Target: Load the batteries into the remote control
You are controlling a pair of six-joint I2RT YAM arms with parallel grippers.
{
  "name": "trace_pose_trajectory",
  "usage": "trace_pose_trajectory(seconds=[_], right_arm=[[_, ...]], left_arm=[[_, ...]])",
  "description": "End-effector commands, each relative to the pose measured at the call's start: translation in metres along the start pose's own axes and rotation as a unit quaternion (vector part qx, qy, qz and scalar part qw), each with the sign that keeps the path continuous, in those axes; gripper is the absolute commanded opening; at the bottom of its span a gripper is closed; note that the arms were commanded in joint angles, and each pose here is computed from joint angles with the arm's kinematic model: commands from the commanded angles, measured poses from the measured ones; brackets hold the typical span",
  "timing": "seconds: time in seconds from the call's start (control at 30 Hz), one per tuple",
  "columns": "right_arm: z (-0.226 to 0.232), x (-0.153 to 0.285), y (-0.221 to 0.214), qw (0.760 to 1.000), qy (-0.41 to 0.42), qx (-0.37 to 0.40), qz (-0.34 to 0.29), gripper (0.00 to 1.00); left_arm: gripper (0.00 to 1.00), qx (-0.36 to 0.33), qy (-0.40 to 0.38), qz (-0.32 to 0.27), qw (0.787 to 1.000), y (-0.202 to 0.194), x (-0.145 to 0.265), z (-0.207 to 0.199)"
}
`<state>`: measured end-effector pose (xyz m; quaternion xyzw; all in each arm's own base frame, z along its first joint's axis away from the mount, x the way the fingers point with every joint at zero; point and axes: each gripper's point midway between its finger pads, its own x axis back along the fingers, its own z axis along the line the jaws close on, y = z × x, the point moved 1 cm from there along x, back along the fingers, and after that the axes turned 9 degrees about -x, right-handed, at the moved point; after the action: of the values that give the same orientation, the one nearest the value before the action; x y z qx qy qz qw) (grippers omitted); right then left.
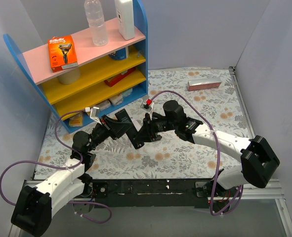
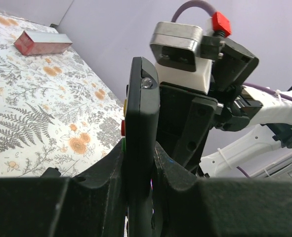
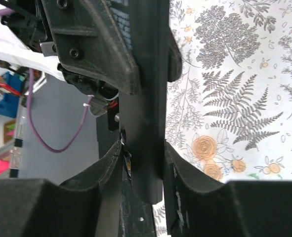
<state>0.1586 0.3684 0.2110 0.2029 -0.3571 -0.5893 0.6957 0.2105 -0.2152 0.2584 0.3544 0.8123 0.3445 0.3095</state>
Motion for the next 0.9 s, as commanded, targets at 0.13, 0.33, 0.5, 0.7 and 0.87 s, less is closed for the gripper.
trace_pose_trajectory(seconds=[0.13,0.33,0.5,0.7,0.87], right_arm=[[-0.004,0.004,0.011,0.999,-0.021,-0.011,-0.035,0.23],[-0.015,0.006,0.018,0.996,-0.066,-0.027,-0.049,0.23],[-0.024,0.001,0.017,0.994,-0.098,-0.034,-0.047,0.28],[-0.016,0.003,0.030,0.993,-0.103,-0.019,-0.051,0.56],[-0.014,0.019,0.052,0.985,-0.149,-0.027,-0.086,0.71]], left_arm=[[0.00,-0.002,-0.046,-0.032,0.998,0.011,0.009,-0.023],[0.00,0.001,-0.047,-0.025,0.999,0.009,0.006,-0.022],[0.00,0.011,-0.050,-0.023,0.998,0.007,0.003,-0.022],[0.00,0.005,0.048,-0.024,0.999,0.002,0.005,0.014],[0.00,0.005,0.196,-0.011,0.981,-0.013,0.022,0.068]])
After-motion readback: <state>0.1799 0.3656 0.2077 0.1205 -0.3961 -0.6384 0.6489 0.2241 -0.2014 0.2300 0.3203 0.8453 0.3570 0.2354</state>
